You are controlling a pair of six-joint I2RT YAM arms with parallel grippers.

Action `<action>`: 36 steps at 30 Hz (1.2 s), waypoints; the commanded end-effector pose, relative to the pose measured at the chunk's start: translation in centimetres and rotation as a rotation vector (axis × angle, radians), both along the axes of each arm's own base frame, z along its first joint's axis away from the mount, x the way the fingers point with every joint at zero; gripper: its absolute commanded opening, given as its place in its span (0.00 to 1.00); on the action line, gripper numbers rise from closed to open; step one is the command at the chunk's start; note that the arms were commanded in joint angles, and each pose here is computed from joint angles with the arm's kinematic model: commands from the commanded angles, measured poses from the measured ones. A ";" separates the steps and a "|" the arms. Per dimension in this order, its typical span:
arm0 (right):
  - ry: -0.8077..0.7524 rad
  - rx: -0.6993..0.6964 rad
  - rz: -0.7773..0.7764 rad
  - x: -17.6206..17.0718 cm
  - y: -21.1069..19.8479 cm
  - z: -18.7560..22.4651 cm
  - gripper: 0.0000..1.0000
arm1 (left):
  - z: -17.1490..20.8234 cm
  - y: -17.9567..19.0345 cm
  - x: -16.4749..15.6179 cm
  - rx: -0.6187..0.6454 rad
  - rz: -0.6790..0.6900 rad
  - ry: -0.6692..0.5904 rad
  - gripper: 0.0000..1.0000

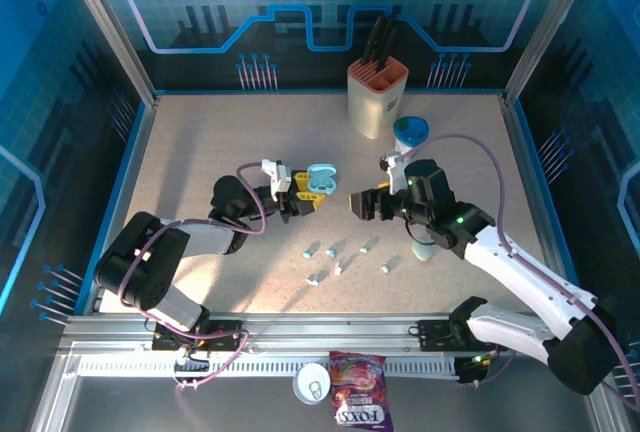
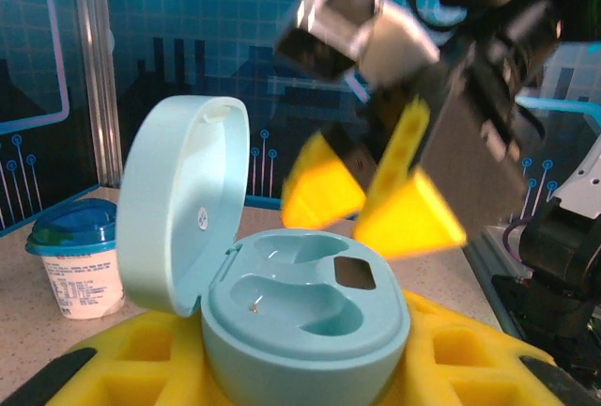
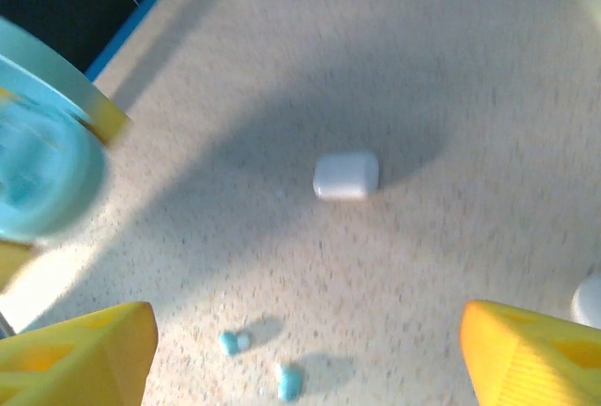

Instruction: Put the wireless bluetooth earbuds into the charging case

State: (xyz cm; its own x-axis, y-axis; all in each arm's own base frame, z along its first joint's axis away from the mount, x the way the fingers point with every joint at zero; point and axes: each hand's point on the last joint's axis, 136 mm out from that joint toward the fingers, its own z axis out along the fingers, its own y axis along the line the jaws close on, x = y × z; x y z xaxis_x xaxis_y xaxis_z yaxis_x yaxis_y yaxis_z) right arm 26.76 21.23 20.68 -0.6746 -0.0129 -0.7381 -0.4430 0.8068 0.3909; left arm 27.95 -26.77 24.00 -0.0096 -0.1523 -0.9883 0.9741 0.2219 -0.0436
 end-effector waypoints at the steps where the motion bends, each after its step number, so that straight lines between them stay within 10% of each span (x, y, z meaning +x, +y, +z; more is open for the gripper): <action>1: 0.133 0.106 -0.030 -1.0 0.4 -2.2 0.83 | 2.0 0.4 -0.2 -0.028 0.023 -0.090 0.29; 14: 0.410 0.067 0.144 -2.1 5.3 -10.1 0.81 | 2.5 0.5 0.1 -0.050 0.028 -0.044 0.28; 36: 0.091 -0.774 0.471 -4.5 12.1 -14.1 0.73 | 5.1 10.8 9.2 -0.106 0.348 -0.024 0.31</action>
State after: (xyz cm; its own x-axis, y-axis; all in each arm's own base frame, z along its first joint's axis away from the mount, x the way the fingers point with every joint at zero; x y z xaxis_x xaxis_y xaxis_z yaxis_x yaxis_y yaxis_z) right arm 22.30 35.11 7.70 -0.5413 -0.7003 -0.4654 -0.7926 0.6097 0.0043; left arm 36.68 -16.63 27.98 0.0660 -0.2284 -0.9713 0.8361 0.5439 -0.0711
